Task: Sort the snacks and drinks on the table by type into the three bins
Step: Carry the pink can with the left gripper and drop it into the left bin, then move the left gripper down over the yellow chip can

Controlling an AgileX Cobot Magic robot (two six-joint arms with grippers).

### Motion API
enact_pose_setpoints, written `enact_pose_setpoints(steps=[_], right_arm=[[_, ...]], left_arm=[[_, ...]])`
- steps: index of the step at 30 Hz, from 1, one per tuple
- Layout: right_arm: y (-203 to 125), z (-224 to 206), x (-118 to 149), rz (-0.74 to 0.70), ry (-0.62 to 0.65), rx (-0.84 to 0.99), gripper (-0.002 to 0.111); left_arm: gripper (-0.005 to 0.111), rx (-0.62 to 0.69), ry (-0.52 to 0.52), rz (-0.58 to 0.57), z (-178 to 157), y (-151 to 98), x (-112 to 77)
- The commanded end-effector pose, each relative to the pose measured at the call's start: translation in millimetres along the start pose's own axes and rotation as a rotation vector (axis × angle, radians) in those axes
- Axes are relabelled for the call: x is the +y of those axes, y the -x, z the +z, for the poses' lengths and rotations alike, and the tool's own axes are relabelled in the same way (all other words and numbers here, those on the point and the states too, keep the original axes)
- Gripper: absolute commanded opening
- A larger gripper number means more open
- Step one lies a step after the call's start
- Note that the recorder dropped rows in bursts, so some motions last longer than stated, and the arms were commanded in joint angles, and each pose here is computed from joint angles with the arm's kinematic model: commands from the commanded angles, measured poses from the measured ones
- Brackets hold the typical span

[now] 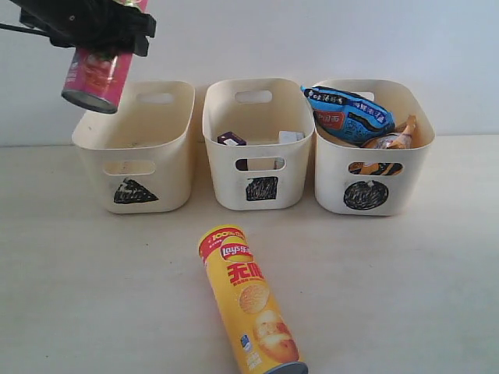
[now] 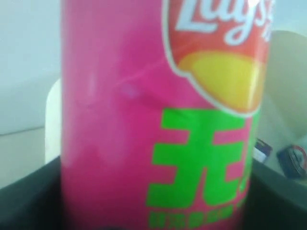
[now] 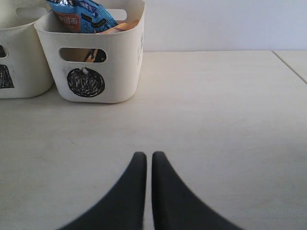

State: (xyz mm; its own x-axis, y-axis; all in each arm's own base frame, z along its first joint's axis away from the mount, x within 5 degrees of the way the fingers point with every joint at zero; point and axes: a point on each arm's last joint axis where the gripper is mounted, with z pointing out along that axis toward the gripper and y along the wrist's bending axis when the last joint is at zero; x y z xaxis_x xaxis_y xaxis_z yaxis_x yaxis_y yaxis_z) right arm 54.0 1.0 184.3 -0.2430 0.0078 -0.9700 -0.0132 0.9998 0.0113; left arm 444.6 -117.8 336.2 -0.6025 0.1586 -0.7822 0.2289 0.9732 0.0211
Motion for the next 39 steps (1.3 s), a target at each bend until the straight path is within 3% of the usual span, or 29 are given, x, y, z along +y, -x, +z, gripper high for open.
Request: enact_pose_setpoints(steps=[1,10,14,17,19,21,26,29,32,35,36,37,39], right_arm=[[-1,0,0,0.0,-0.003,-0.007,0.001],[-1,0,0,0.0,-0.003,-0.007,0.001],[-1,0,0,0.0,-0.003,-0.007,0.001],[-1,0,0,0.0,-0.003,-0.007,0.001],[-1,0,0,0.0,-0.003,-0.007,0.001],[-1,0,0,0.0,-0.003,-0.007,0.001],[-1,0,0,0.0,-0.003,-0.007,0.001],[-1,0,0,0.0,-0.003,-0.007,0.001],[-1,0,0,0.0,-0.003,-0.007,0.001],[-1,0,0,0.0,-0.003,-0.007,0.001],[-1,0,0,0.0,-0.003,-0.007,0.001],[-1,0,0,0.0,-0.003,-0.007,0.001],[-1,0,0,0.0,-0.003,-0.007,0.001]], left_arm=[[0.004,-0.021,0.008,-0.047,47,5,4.3],[0.006,0.017,0.034,-0.111,116,-20,20.6],[0.037,0.03,0.043,-0.117,126,-27,26.3],[0.075,0.029,0.044,-0.121,126,-27,27.2],[0.088,0.018,0.043,-0.144,126,-26,27.2],[0.092,0.016,0.043,-0.153,125,-25,27.2],[0.089,0.028,0.045,-0.154,121,-24,27.3],[0.082,0.037,0.049,-0.127,109,-18,27.8],[0.062,0.064,0.052,-0.078,89,-10,28.3],[0.029,0.132,0.054,-0.011,67,-6,28.9],[0.012,0.159,0.053,0.007,57,-4,29.0],[0.004,0.172,0.049,0.023,50,-2,27.7],[0.004,0.188,0.039,0.029,33,2,23.7]])
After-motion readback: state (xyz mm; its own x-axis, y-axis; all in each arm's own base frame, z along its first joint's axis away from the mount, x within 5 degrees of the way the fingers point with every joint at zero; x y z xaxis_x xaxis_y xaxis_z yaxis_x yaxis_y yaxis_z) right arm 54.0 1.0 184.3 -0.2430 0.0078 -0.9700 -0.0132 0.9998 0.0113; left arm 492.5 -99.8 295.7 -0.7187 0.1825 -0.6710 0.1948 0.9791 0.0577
